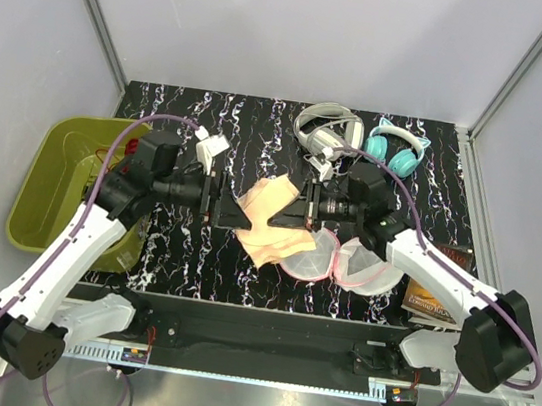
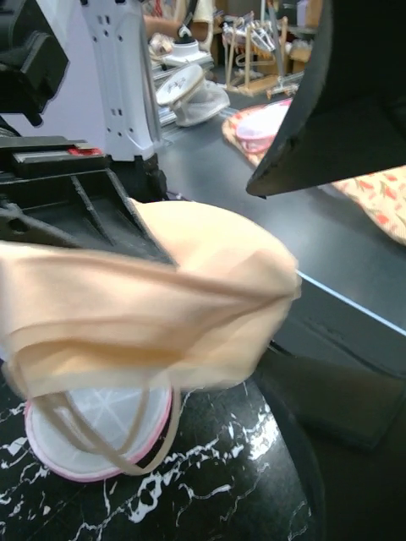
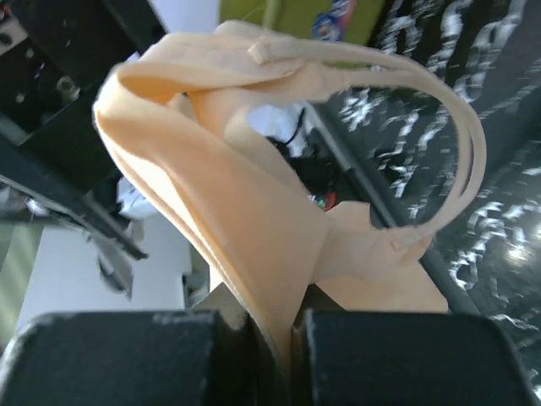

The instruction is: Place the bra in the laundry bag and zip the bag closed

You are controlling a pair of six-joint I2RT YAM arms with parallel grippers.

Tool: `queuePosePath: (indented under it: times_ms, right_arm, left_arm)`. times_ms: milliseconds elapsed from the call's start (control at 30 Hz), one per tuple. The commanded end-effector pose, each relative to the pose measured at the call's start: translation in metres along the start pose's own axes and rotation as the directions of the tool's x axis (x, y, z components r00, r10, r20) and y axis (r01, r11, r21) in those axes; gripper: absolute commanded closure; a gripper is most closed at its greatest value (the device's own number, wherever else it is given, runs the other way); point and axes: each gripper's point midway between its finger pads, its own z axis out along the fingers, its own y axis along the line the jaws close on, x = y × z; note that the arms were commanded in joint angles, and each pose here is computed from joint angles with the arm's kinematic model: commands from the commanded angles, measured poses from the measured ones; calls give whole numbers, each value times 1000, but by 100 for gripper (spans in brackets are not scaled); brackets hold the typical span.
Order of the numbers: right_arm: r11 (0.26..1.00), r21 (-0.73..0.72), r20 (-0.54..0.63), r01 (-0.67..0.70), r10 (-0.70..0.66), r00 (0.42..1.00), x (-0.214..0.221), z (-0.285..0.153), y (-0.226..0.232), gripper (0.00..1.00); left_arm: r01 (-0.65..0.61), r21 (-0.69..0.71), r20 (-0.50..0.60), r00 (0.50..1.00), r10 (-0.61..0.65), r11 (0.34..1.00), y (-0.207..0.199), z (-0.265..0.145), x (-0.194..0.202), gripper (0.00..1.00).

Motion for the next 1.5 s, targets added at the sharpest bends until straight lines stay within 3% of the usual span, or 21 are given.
queuePosePath:
  times_ms: [0, 33, 200, 333, 367, 533, 667, 967, 1233, 1333, 1367, 1467]
  right_arm:
    - [985, 165, 190, 45, -77, 979, -27, -26, -9, 100]
    - [958, 285, 218, 24, -89, 972, -30, -38, -32, 100]
    - [845, 532, 314, -43, -151, 937, -40, -95, -66, 100]
    - [726, 674, 362, -138, -161, 918, -36, -138, -94, 100]
    - [718, 682, 368, -139, -172, 914, -36, -144, -93, 100]
    - [669, 723, 396, -174, -195, 897, -38, -171, -98, 100]
    - [639, 748, 401, -182, -215, 891, -40, -180, -105, 100]
    - [596, 786, 412, -164, -309, 857, -56, -191, -124, 100]
    - [554, 810, 430, -193, -336, 838, -54, -201, -147, 100]
    - [565, 793, 459, -229, -306, 834, -51, -198, -155, 100]
    - [562, 792, 463, -239, -298, 835, -49, -198, -157, 100]
    - [534, 803, 462, -265, -275, 843, -42, -202, -163, 100]
  left_arm:
    - [35, -95, 93, 995, -26, 995, 17, -4, -12, 16]
    - [75, -135, 102, 993, -61, 988, 27, -3, -12, 18]
    - [287, -252, 123, 957, -264, 924, 78, 20, 3, 36]
    - [334, -337, 77, 941, -328, 880, 105, 52, 17, 33]
    - [300, -337, 38, 951, -305, 892, 96, 64, 18, 32]
    - [295, -504, -53, 928, -370, 812, 133, 120, 39, 29]
    - [260, -588, -73, 926, -370, 766, 161, 143, 42, 30]
    - [256, -564, -153, 902, -404, 785, 169, 190, 49, 36]
    - [265, -564, -189, 880, -435, 782, 181, 208, 62, 37]
    - [263, -568, -196, 877, -439, 780, 185, 211, 64, 49]
    - [262, -563, -202, 876, -437, 784, 185, 212, 64, 61]
    - [256, -568, -208, 875, -437, 782, 188, 214, 65, 78]
